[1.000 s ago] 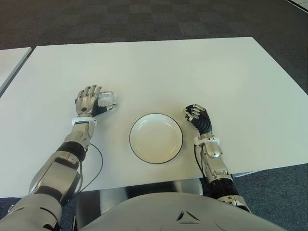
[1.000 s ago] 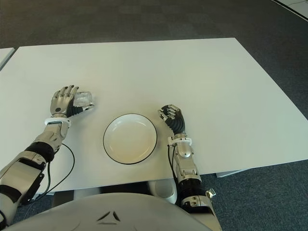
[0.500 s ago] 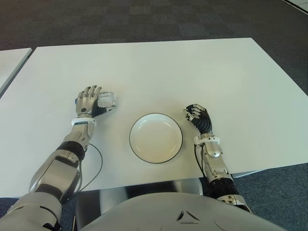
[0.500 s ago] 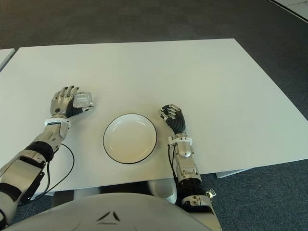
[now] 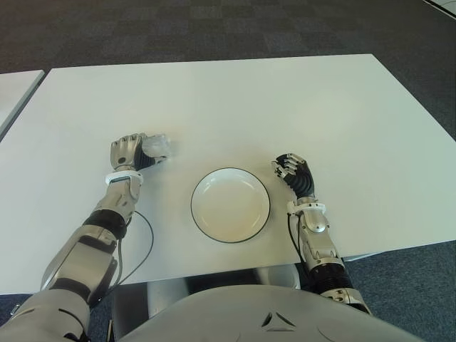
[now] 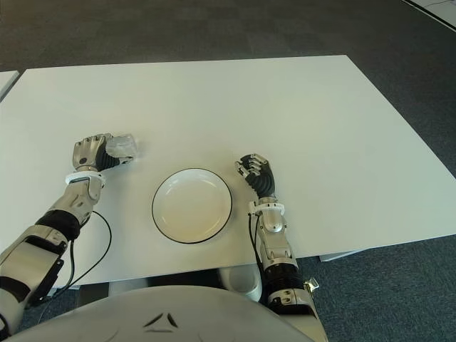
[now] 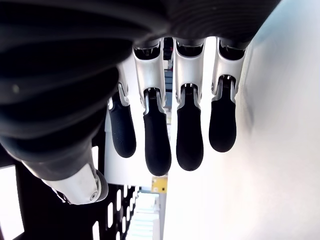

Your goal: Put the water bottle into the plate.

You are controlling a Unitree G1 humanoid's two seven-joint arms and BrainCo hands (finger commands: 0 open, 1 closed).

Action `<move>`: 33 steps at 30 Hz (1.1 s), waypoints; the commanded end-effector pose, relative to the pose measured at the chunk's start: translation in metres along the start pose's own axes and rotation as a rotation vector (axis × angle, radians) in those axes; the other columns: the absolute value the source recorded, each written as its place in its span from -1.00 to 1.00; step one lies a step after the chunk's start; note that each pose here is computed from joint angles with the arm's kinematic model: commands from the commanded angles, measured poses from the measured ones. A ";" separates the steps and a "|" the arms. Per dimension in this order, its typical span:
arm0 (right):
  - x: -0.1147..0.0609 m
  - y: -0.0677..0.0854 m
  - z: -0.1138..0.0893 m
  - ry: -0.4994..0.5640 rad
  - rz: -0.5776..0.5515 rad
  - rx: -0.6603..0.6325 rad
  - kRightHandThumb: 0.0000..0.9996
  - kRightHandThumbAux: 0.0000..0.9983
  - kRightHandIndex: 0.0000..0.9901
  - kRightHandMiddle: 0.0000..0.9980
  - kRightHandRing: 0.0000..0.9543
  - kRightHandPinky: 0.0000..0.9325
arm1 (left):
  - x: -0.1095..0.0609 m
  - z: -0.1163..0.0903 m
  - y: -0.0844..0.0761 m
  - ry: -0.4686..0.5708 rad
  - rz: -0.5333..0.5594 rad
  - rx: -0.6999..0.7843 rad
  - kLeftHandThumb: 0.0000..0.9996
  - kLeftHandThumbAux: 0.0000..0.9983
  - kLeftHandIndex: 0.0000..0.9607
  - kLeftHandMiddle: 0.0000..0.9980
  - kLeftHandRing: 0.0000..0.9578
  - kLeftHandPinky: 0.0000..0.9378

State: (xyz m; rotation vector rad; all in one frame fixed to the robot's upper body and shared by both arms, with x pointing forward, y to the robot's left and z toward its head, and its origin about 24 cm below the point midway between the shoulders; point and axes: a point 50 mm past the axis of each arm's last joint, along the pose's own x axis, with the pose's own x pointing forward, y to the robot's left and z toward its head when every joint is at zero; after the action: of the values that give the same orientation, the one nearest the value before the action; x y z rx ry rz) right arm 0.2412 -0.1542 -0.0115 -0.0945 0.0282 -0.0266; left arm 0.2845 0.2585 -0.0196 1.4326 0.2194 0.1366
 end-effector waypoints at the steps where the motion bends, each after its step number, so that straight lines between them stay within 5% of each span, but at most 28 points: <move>1: -0.001 0.000 -0.001 0.011 0.001 0.019 0.42 0.45 -0.12 0.14 0.18 0.22 | -0.023 -0.005 -0.029 0.013 -0.155 -0.004 0.70 0.34 -0.17 0.07 0.68 0.76; 33: 0.000 -0.004 -0.004 0.034 -0.005 -0.010 0.42 0.46 -0.12 0.18 0.22 0.26 | -0.025 -0.004 -0.026 -0.025 -0.147 -0.098 0.70 0.34 -0.18 0.08 0.76 0.70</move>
State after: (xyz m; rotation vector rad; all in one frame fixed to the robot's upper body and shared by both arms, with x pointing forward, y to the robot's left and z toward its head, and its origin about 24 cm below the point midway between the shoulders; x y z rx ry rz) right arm 0.2414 -0.1577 -0.0130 -0.1040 0.0463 -0.0371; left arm 0.2799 0.2558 -0.0179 1.3438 0.1794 0.0989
